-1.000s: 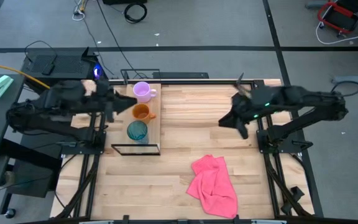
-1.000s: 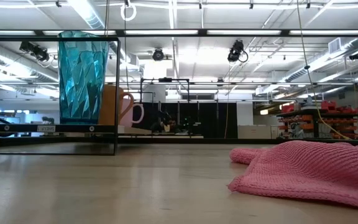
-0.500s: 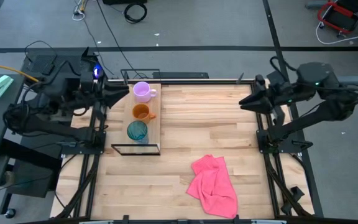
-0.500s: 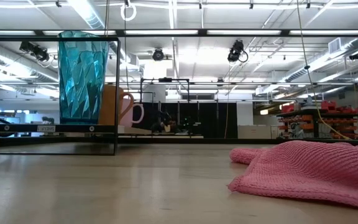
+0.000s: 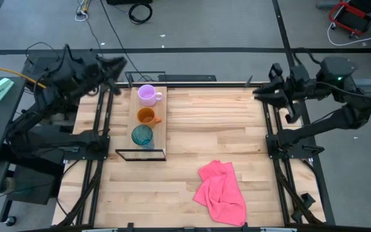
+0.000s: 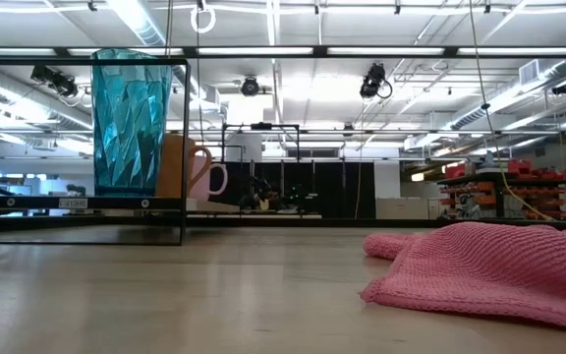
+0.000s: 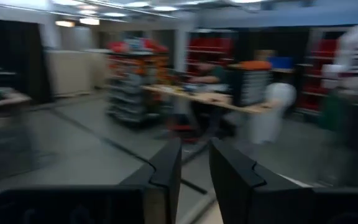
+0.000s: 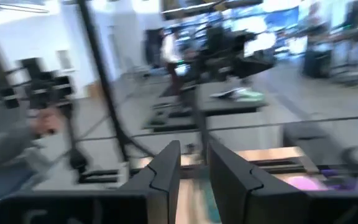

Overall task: Stack small to large cups/mugs on shelf
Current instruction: Return to Home Position

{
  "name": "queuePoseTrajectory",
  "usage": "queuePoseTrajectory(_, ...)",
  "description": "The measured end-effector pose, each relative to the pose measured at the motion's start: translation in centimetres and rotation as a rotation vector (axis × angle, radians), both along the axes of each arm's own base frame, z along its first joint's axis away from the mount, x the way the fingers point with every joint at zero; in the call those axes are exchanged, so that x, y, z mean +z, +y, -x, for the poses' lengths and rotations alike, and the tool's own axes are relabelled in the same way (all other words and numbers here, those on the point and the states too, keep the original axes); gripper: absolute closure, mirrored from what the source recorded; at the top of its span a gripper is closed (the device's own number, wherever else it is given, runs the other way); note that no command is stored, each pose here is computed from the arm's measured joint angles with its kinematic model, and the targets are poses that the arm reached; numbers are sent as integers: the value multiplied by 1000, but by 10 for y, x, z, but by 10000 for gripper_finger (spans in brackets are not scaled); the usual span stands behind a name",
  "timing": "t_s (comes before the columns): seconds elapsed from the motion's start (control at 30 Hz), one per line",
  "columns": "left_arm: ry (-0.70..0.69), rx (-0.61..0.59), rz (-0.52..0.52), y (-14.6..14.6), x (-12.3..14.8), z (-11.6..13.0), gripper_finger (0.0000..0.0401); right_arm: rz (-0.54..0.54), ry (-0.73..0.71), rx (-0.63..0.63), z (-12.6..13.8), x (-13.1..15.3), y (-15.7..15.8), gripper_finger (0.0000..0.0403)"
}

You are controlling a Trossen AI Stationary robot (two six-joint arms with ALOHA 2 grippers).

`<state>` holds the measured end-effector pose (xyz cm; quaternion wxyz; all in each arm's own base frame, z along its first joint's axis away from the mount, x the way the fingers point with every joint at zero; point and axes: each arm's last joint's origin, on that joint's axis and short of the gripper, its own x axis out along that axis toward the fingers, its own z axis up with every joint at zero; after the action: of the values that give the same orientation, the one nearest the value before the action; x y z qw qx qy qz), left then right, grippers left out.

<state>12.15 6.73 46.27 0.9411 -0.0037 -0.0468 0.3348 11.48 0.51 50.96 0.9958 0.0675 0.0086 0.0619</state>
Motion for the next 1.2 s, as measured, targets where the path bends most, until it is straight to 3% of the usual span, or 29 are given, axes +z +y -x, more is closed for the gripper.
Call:
queuePoseTrajectory(0.2, 2, 251, -15, 28, 1, 21, 314, 103, -60, -147, 18, 5, -14, 315)
queuePoseTrajectory(0.43, 8, 466, -24, 46, 1, 44, 321, 163, -159, -345, 64, 11, -17, 315)
queuePoseTrajectory(0.73, 7, 441, -6, 42, 0, 50, 312, 154, -269, -402, 109, 12, -6, 315)
queuePoseTrajectory(0.87, 40, 525, 31, 28, -4, 63, 310, 108, -283, -424, 123, 9, -3, 315)
queuePoseTrajectory(1.03, 50, 551, 75, 10, -11, 77, 316, 85, -233, -420, 128, -1, -1, 315)
queuePoseTrajectory(1.2, 44, 550, 112, -2, -35, 86, 317, 42, -184, -417, 120, -26, -4, 315)
